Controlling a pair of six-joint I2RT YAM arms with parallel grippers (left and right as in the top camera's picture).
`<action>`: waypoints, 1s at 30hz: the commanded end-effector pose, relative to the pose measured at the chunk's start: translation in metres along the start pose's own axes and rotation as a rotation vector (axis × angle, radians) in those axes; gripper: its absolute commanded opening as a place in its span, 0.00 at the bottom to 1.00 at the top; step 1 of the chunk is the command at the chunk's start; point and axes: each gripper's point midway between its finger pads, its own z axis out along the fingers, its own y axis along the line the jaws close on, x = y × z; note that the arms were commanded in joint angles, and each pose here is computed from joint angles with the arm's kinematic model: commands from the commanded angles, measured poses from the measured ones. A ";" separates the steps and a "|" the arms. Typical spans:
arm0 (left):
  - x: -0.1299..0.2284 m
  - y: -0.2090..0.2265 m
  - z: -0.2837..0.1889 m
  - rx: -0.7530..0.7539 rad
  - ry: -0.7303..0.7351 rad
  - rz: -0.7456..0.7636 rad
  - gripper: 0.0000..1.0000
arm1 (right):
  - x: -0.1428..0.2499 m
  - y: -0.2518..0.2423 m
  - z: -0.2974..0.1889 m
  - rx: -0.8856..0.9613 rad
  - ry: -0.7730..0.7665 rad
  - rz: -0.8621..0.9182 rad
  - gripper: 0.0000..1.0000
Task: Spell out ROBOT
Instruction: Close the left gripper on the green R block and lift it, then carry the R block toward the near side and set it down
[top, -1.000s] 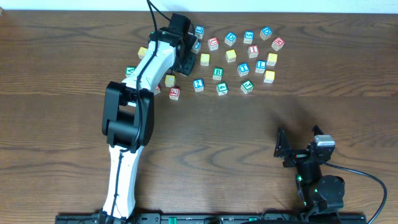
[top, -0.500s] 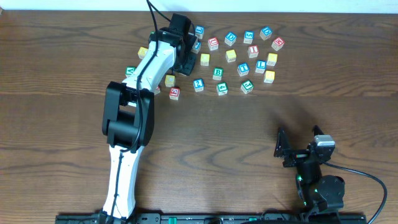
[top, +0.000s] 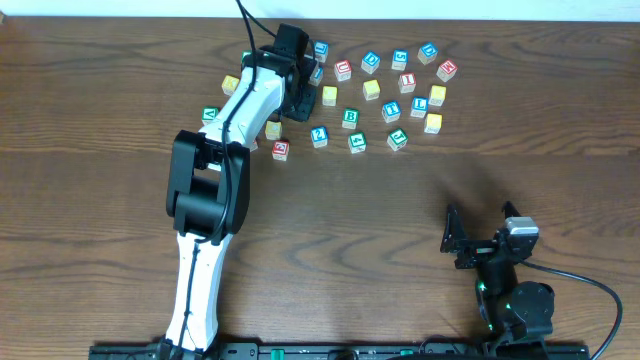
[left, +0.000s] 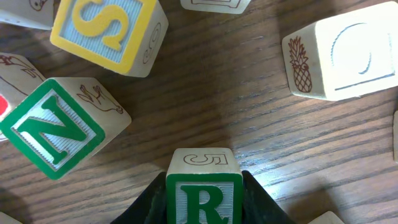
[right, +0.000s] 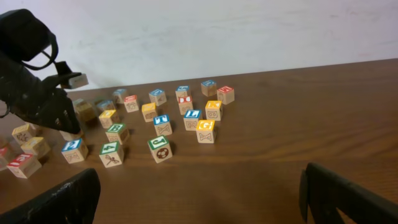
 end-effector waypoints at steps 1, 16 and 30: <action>0.001 0.000 -0.009 -0.009 0.006 -0.033 0.26 | 0.000 -0.003 0.000 0.011 -0.001 0.015 0.99; 0.012 -0.013 -0.228 0.005 -0.164 -0.312 0.24 | 0.000 -0.003 0.000 0.011 -0.001 0.015 0.99; 0.142 -0.040 -0.166 -0.191 0.264 -0.411 0.20 | 0.000 -0.003 0.000 0.011 -0.001 0.015 0.99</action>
